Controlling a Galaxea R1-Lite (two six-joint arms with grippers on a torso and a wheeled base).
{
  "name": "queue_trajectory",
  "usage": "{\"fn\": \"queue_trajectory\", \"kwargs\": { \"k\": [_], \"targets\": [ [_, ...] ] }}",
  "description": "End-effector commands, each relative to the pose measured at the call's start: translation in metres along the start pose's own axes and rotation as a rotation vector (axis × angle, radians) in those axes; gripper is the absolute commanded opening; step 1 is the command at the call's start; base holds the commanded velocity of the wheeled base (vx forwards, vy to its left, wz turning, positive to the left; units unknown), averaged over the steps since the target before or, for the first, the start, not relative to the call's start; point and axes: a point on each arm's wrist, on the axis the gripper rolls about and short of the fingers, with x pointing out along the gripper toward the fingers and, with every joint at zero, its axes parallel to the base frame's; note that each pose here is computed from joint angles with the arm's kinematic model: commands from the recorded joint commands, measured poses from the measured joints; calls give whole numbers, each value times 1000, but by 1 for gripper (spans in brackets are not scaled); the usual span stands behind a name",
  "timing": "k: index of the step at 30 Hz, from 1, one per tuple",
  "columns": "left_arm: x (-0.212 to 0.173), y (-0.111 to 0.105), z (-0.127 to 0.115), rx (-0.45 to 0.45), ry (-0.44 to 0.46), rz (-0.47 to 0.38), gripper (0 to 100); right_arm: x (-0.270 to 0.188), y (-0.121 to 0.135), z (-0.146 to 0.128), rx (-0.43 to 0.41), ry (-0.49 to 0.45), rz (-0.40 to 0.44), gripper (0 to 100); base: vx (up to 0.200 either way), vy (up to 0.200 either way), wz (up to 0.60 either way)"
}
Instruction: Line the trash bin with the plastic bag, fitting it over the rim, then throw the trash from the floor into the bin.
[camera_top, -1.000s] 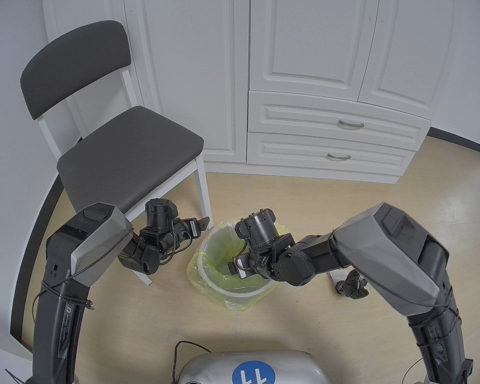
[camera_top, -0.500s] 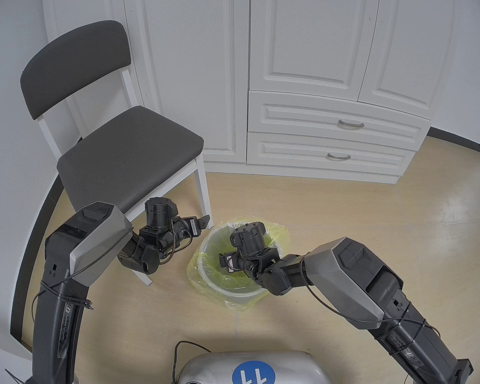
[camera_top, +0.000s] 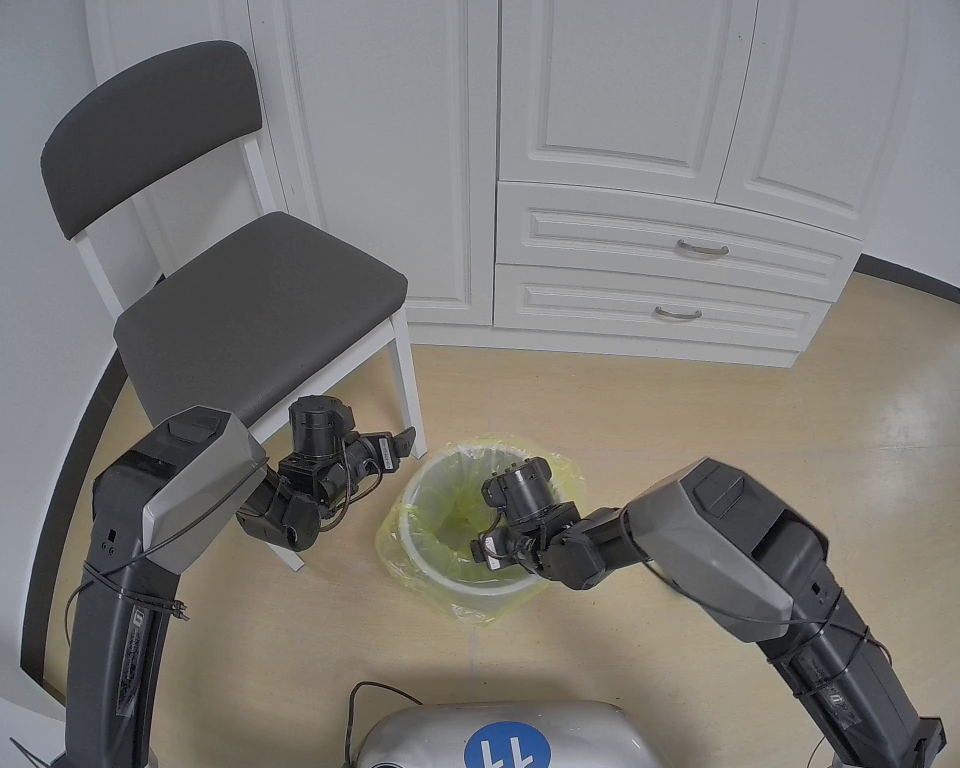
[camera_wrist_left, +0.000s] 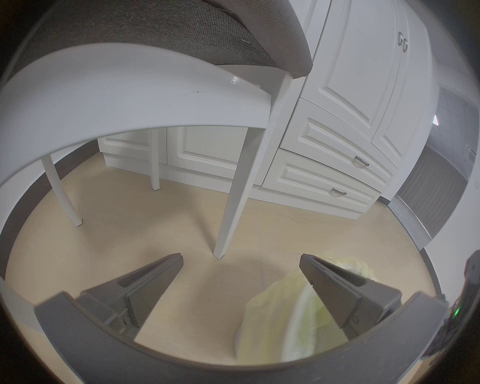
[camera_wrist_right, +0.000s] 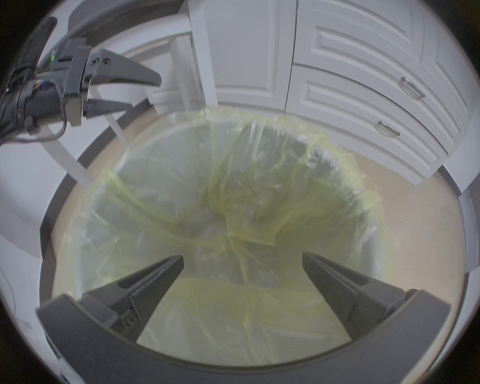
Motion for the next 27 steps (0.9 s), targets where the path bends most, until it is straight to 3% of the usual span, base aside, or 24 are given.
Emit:
{"fn": "queue_trajectory", "kwargs": {
  "k": [1, 13, 21, 27],
  "targets": [
    [1, 1, -3, 5, 3, 8, 100, -31, -10, 15, -29, 48, -5, 100, 0, 0, 0],
    [1, 1, -4, 5, 5, 8, 100, -49, -3, 4, -106, 99, 14, 100, 0, 0, 0],
    [-2, 2, -6, 23, 20, 12, 100, -91, -9, -6, -230, 166, 31, 100, 0, 0, 0],
    [-2, 1, -7, 47, 22, 10, 100, -113, -7, -9, -257, 179, 47, 100, 0, 0, 0]
  ]
}}
